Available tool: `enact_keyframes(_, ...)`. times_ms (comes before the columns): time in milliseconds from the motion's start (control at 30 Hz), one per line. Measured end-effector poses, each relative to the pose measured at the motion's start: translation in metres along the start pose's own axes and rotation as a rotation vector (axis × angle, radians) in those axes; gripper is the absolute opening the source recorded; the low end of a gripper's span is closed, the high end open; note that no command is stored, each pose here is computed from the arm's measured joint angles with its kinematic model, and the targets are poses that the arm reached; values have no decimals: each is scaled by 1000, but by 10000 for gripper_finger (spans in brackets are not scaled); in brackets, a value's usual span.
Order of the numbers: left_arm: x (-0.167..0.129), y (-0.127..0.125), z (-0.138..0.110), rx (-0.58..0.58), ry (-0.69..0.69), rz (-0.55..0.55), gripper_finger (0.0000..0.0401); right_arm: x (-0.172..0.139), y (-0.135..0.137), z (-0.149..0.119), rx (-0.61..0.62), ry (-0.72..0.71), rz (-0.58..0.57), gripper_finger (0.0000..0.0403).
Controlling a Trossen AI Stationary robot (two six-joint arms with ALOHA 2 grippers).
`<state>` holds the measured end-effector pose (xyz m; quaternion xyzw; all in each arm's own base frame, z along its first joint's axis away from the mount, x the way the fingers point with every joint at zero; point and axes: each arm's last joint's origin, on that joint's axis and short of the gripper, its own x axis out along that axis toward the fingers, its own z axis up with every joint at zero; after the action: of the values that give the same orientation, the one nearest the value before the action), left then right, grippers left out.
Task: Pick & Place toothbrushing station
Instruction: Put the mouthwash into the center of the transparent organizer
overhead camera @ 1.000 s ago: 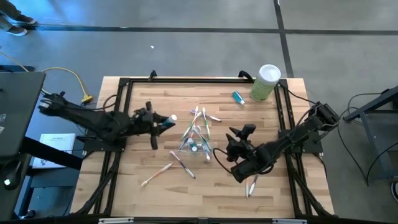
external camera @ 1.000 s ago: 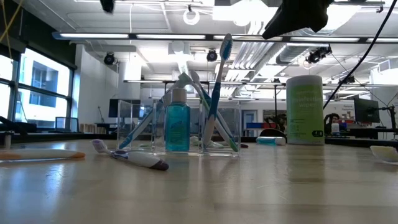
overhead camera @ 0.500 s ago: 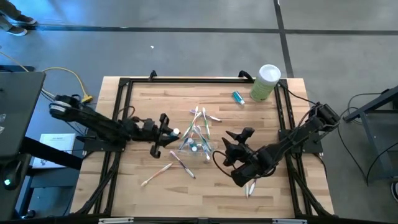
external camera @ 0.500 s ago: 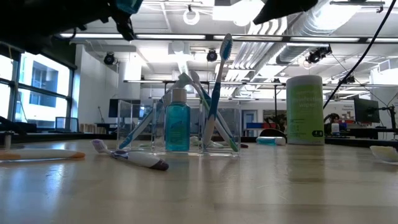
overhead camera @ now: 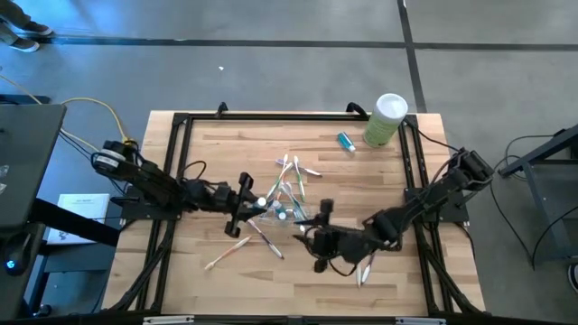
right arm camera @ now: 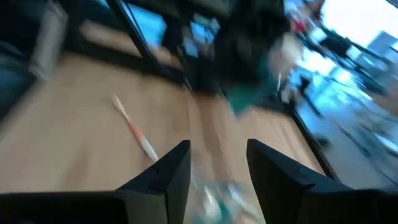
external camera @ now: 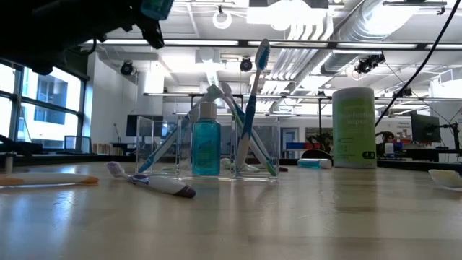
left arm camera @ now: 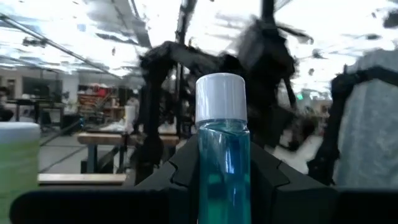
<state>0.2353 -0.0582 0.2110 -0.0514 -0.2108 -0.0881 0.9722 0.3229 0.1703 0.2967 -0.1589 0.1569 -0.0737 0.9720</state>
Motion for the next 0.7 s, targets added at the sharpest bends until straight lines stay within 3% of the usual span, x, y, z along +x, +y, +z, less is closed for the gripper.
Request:
enact_keyframes(167,2,-12,1,35,-8,-44,73,16,-15,11,40,-138,146,148)
enact_keyframes(367,3,-21,2,70,-13,-72,73,38,-33,6,62,-161,281,148)
enact_keyframes(533,4,-21,-1,75,21,-48,73,49,-30,-5,64,-131,418,148)
enact_keyframes(600,4,-21,-1,75,22,-48,73,48,-27,-8,20,-113,419,148)
enact_keyframes(700,3,-21,-3,77,41,-49,73,48,-27,-8,2,-99,333,148)
